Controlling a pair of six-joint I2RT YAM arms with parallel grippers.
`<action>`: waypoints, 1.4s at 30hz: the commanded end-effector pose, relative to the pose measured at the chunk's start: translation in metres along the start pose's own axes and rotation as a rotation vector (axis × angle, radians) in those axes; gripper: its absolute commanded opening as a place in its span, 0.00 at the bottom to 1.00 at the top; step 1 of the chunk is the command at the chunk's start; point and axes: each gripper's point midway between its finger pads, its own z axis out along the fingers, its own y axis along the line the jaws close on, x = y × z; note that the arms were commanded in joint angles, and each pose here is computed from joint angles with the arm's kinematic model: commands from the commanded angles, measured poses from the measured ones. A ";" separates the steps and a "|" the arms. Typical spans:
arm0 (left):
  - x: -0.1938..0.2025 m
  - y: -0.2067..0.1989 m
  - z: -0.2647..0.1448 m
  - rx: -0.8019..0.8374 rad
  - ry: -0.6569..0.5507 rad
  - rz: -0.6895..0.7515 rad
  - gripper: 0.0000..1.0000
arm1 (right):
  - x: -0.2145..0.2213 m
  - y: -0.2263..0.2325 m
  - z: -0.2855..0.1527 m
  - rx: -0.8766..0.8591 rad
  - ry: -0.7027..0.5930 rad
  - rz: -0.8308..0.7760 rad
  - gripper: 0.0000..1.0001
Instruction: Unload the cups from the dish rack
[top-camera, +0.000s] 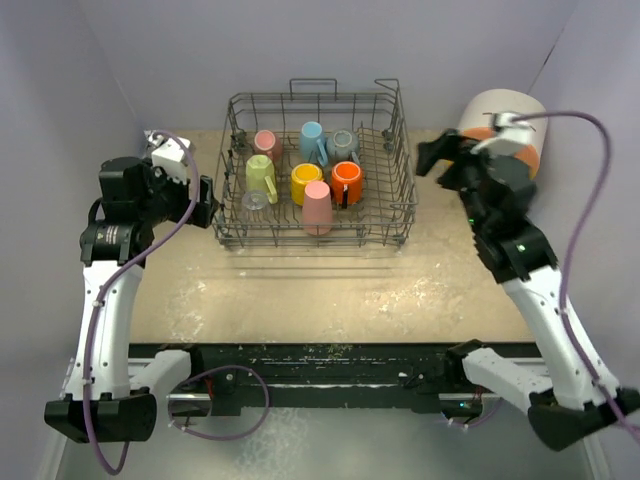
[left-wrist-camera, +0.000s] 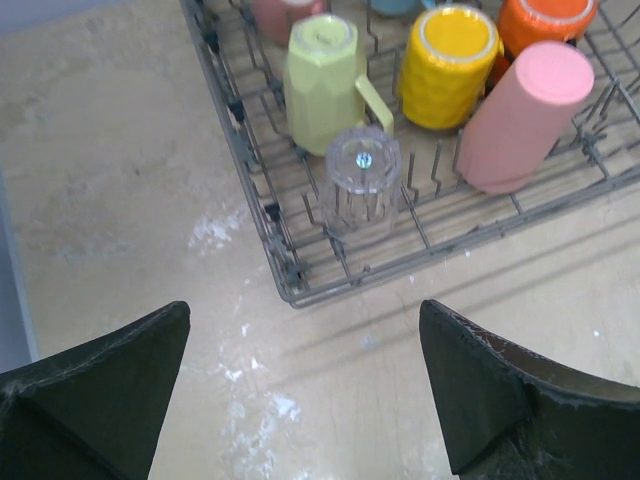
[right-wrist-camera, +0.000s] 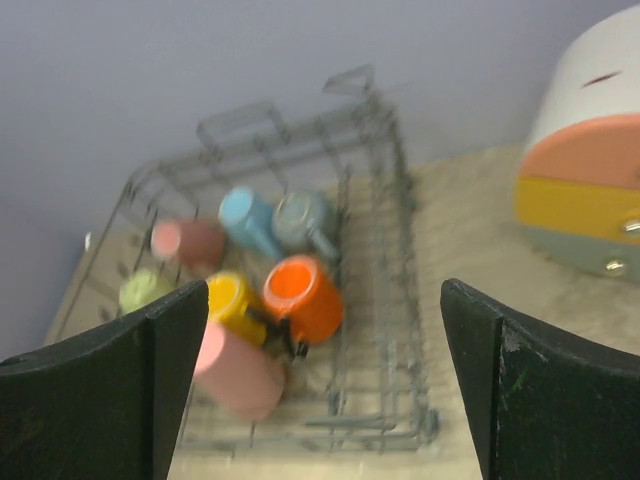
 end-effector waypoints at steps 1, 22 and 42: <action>0.014 -0.004 -0.001 0.027 0.070 -0.014 0.99 | 0.041 0.063 0.009 -0.114 0.157 -0.157 1.00; 0.039 -0.010 0.006 0.066 0.119 -0.008 0.99 | 0.278 0.177 0.061 -0.204 0.739 -0.460 1.00; 0.040 -0.021 0.001 0.134 0.114 0.035 0.99 | 0.317 0.153 0.085 -0.141 0.800 -0.518 0.91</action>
